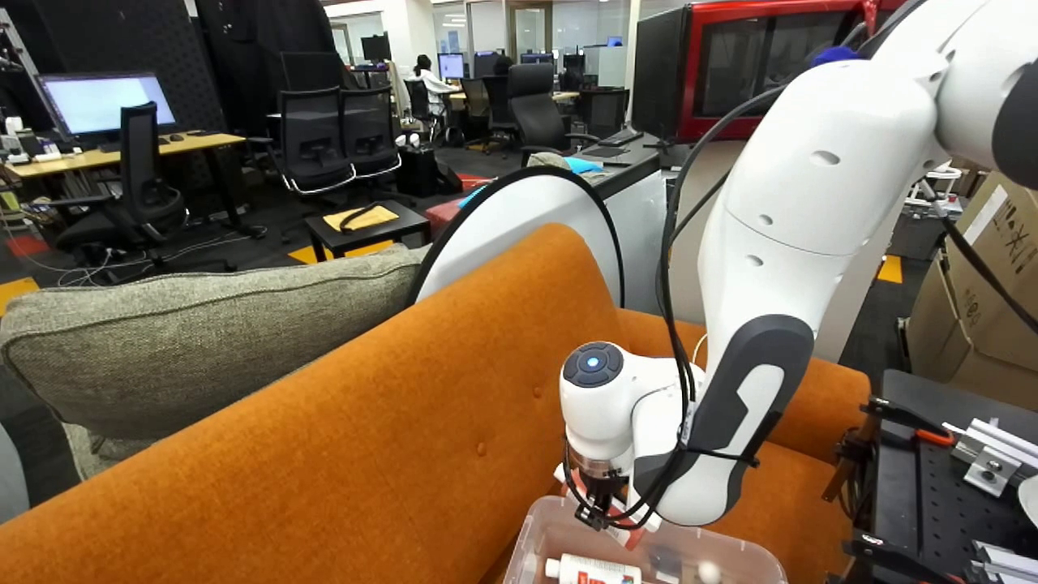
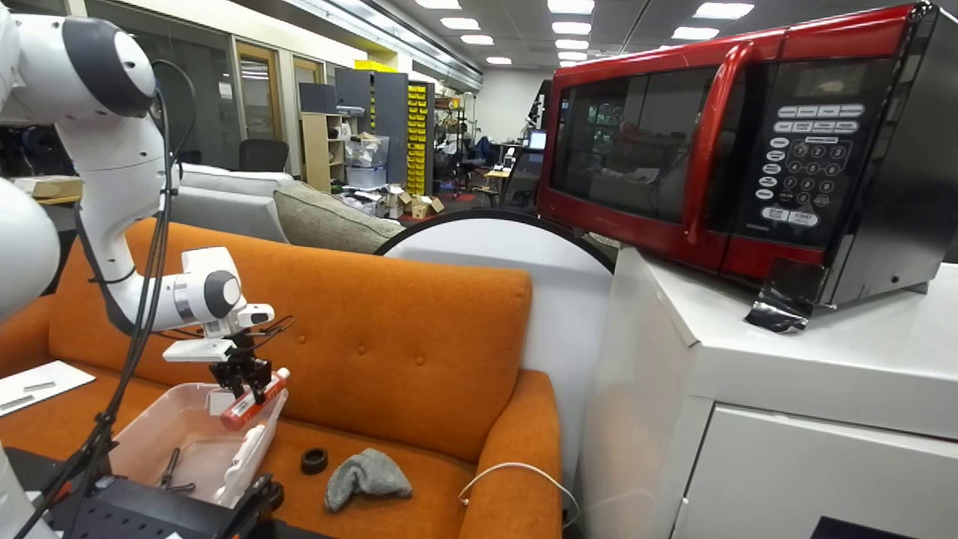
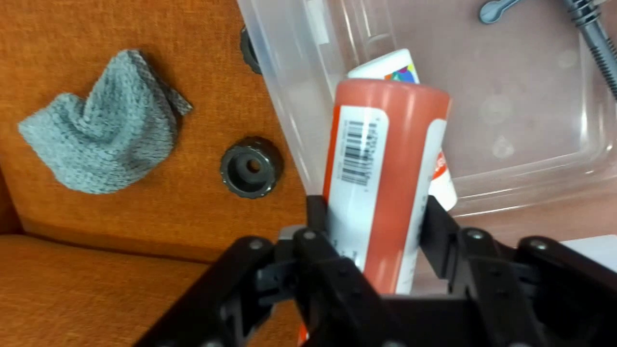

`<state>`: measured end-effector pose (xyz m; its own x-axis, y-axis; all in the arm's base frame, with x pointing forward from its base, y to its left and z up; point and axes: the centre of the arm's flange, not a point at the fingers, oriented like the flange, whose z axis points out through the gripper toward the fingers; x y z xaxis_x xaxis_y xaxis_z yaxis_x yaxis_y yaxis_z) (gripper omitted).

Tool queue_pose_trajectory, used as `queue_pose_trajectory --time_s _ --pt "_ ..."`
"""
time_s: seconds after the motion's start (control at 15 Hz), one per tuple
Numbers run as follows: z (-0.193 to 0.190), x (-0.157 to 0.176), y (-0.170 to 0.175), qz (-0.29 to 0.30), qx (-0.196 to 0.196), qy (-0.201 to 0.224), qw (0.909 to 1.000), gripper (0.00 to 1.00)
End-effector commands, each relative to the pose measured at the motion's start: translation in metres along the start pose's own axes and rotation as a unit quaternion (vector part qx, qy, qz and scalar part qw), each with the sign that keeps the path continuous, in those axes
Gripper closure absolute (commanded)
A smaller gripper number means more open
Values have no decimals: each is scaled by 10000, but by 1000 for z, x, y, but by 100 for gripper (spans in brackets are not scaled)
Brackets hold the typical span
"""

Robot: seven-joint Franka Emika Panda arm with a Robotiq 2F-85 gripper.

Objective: Remove the bottle from the storage box and put it on the grey towel

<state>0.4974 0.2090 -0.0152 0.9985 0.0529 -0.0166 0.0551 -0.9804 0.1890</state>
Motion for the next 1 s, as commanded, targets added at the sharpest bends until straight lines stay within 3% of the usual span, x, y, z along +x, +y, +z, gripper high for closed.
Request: queue_pose_trajectory --time_s 0.0,0.4,0.93 --pt "-13 -13 24 680 -276 180 9971 75" --pt "-2 -19 75 2137 -369 366 9755 75" --pt "23 -49 124 3395 -540 275 9386 75"
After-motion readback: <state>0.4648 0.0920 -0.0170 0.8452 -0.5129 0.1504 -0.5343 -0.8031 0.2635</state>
